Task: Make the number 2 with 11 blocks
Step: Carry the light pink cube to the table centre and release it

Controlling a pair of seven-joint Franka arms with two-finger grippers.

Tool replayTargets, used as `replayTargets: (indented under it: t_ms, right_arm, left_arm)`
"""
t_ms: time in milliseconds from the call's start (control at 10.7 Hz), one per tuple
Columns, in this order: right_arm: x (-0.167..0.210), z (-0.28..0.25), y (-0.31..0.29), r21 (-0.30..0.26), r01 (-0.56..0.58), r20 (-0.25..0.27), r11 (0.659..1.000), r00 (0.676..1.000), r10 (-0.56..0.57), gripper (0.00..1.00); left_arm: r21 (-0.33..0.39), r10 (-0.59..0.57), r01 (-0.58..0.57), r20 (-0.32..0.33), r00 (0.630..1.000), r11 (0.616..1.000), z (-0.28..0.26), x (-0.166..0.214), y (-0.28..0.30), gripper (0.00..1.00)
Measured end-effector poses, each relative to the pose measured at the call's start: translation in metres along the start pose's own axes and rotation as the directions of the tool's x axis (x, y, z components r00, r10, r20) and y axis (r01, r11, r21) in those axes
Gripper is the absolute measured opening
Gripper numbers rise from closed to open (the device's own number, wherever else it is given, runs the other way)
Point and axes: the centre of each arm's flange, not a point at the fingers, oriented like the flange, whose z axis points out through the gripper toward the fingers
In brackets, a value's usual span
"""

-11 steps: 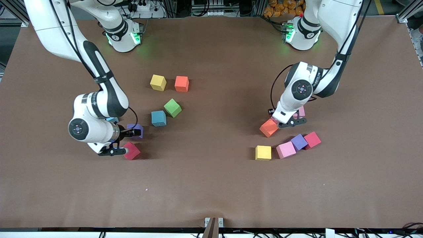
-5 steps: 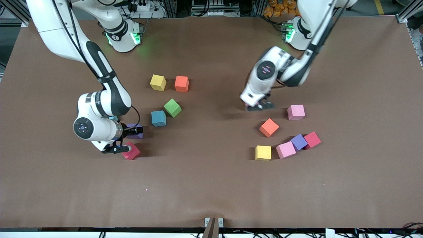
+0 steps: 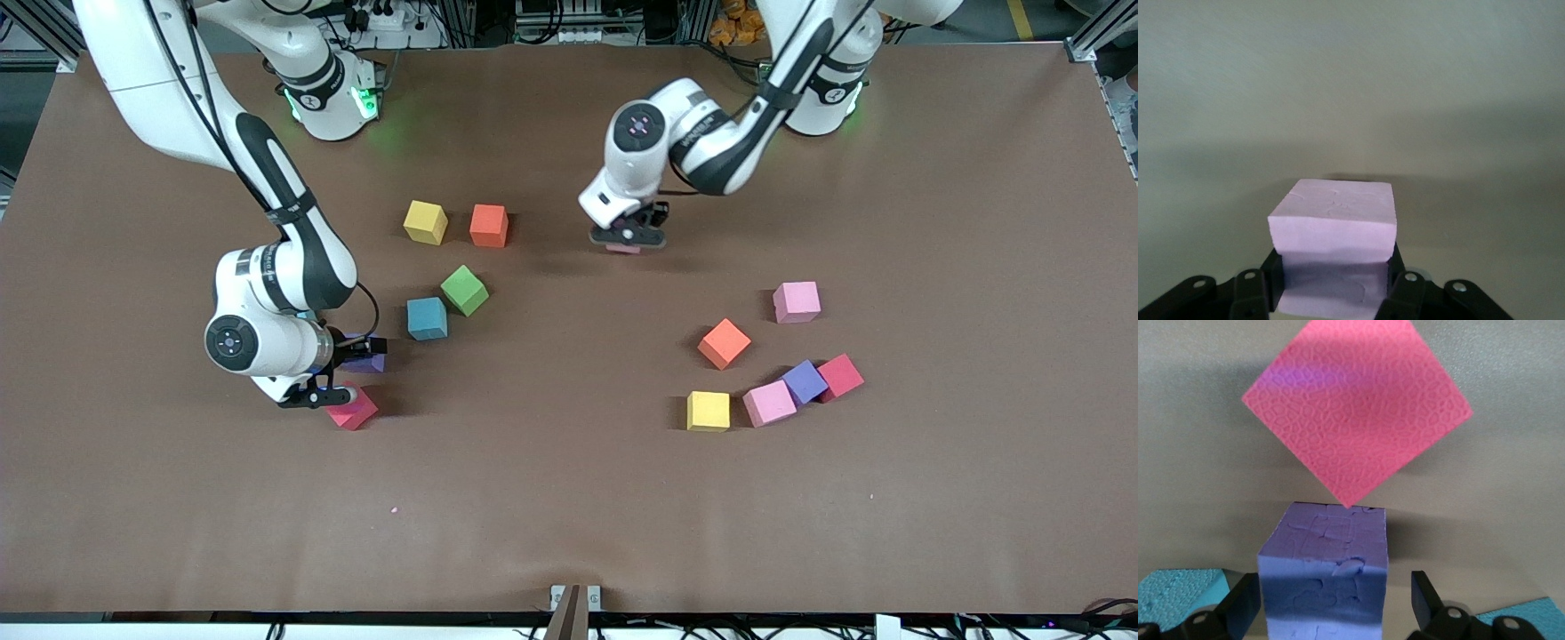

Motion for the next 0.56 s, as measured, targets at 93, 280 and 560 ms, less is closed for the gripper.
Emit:
replayTargets:
  t_ms: [93,280,560]
  right_arm:
    - [0.000,0.002,0.000,0.000,0.000,0.001,1.000,1.000,0.000,0.86]
    - [0.001,0.000,0.001,0.000,-0.001,-0.003,1.000,1.000,0.001,0.62]
    - [0.002,-0.008,0.000,0.001,0.005,-0.015,1.000,1.000,-0.005,0.61]
  left_arm:
    - [0.002,-0.005,0.005,0.002,1.000,1.000,0.003,-0.012,0.014,0.60]
    - [0.000,-0.037,0.037,0.004,0.999,0.999,0.008,-0.037,0.048,0.60]
    - [-0.003,-0.040,0.040,0.030,0.999,0.999,0.024,-0.058,0.080,0.60]
